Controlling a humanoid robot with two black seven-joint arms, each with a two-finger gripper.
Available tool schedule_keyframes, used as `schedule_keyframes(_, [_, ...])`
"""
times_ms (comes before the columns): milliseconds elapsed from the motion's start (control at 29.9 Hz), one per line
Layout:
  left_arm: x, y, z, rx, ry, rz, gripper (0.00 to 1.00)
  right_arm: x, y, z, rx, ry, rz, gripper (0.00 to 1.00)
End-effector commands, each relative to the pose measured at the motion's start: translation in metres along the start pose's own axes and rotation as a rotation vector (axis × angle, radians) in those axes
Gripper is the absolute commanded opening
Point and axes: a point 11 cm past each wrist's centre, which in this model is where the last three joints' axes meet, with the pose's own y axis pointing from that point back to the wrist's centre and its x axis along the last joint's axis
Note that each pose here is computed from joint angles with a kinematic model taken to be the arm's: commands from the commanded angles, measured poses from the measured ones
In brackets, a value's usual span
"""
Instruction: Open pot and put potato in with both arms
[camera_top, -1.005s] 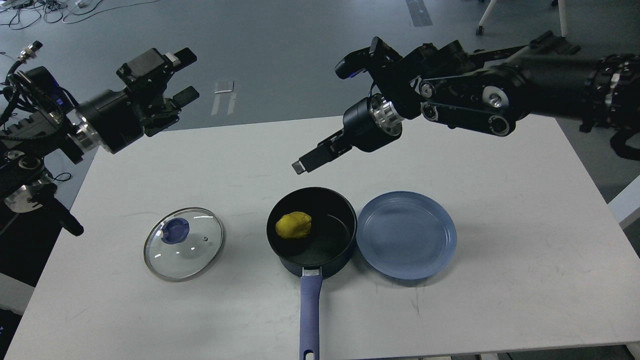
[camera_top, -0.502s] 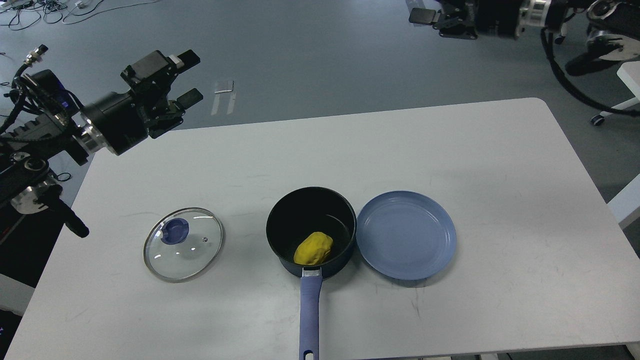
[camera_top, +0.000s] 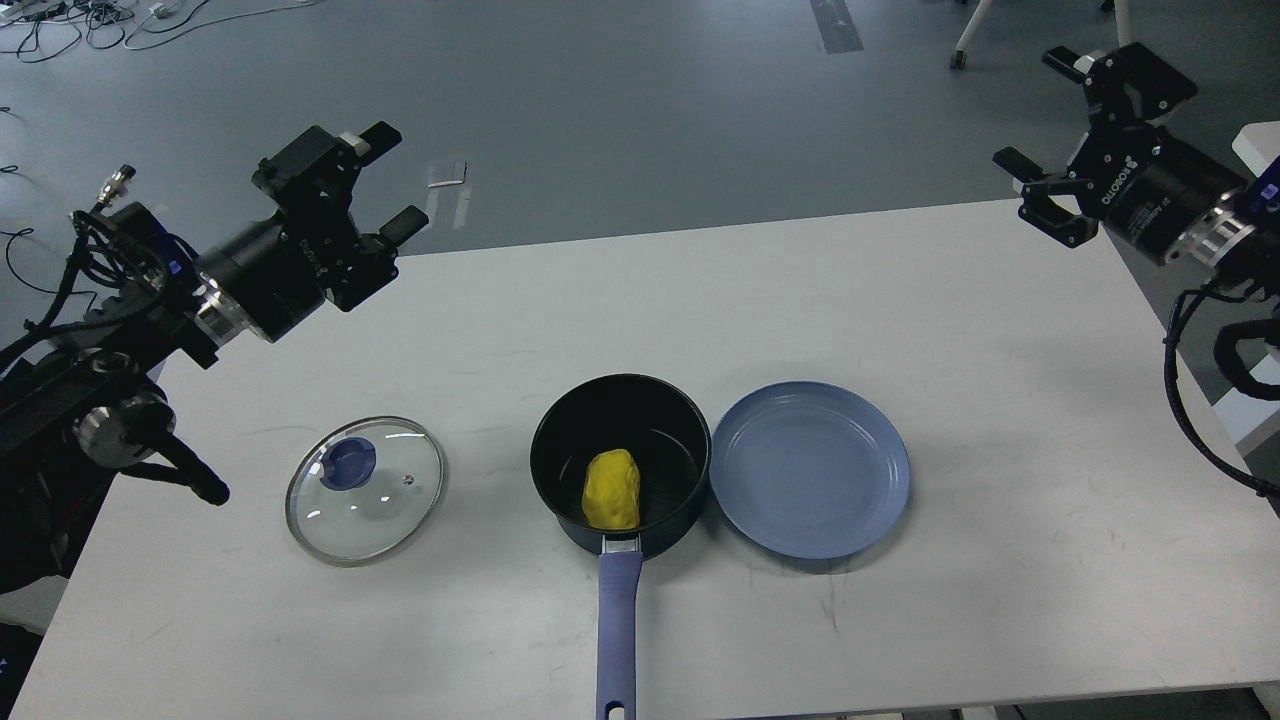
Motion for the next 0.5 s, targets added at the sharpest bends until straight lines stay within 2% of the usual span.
schedule_keyframes(0, [0.004, 0.013, -0.007, -0.038, 0.099, 0.037, 0.98, 0.003, 0.017, 0.025, -0.043, -0.033, 0.027, 1.0])
schedule_keyframes(167, [0.001, 0.017, -0.017, -0.086, 0.207, 0.064, 0.98, -0.003, 0.022, 0.049, -0.072, -0.071, 0.035, 1.0])
schedule_keyframes(469, [-0.001, 0.018, -0.026, -0.081, 0.23, 0.077, 0.98, -0.013, 0.032, 0.078, -0.113, -0.122, 0.036, 1.0])
